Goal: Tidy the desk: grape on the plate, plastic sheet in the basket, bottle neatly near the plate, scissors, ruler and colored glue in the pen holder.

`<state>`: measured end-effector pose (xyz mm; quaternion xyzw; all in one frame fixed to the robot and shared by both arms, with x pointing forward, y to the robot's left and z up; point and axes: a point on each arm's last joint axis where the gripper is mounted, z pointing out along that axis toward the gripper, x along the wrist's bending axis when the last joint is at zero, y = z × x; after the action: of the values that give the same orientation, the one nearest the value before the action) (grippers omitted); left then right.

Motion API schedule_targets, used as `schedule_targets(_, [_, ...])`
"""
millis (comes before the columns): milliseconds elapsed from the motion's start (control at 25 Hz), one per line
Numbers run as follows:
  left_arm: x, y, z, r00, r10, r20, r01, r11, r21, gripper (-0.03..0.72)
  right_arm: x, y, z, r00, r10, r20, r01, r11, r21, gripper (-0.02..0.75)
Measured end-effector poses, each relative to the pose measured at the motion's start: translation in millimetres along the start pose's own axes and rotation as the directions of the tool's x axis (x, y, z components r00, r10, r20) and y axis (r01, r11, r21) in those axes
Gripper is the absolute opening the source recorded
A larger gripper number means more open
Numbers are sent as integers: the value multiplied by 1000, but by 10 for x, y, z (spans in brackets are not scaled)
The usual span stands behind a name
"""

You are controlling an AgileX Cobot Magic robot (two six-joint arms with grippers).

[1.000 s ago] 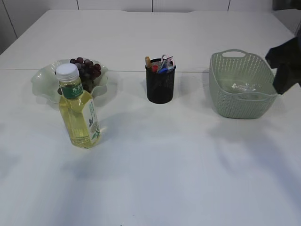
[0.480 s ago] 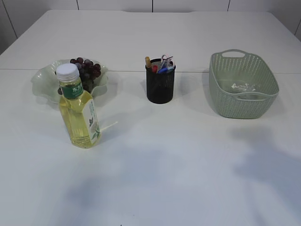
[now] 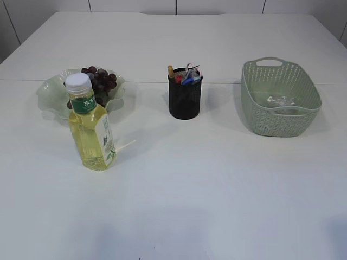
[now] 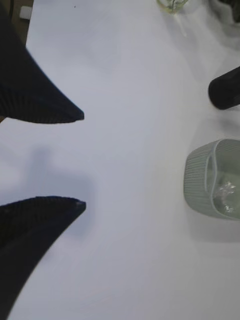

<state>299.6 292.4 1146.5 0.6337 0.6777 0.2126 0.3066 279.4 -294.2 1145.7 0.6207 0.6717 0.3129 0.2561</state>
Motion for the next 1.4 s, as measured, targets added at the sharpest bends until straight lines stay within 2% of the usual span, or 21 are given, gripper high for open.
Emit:
schedule_targets(280, [76,-277,-365,1000,13,-6,-14,984,-177,412,-43,-497,-509,999,8,-52,-21,965,-260,385])
schedule_targets(440, [124,-451,-541,1000,16,-13,-19,962,-272,407,-63,-692,-660,998,6,-67,-29,935,-352,385])
schedule_targets(600, [169,-645,-539,1000,17,-17,-21,952,-306,405,-44,-876,-689,993,-1,-114,-45,917,-396,385])
schedule_targets(680, [196,-768,-478,1000,17,-19,-22,951,-307,405,-40,-943,-635,992,-2,-123,-47,920,-389,385])
schedule_targets(920, [261,-1094,-314,1000,17,-16,-21,947,-320,403,-37,-1011,-293,994,7,-107,-36,961,-274,385])
schedule_targets(1120, [275,-1144,-93,1000,17,-27,-23,969,-248,403,-52,-1100,2,997,-46,-66,33,984,-177,385])
schedule_targets(1400, [278,-1147,87,999,19,-25,-25,970,-243,398,-91,-1157,160,996,-85,-15,82,989,-122,385])
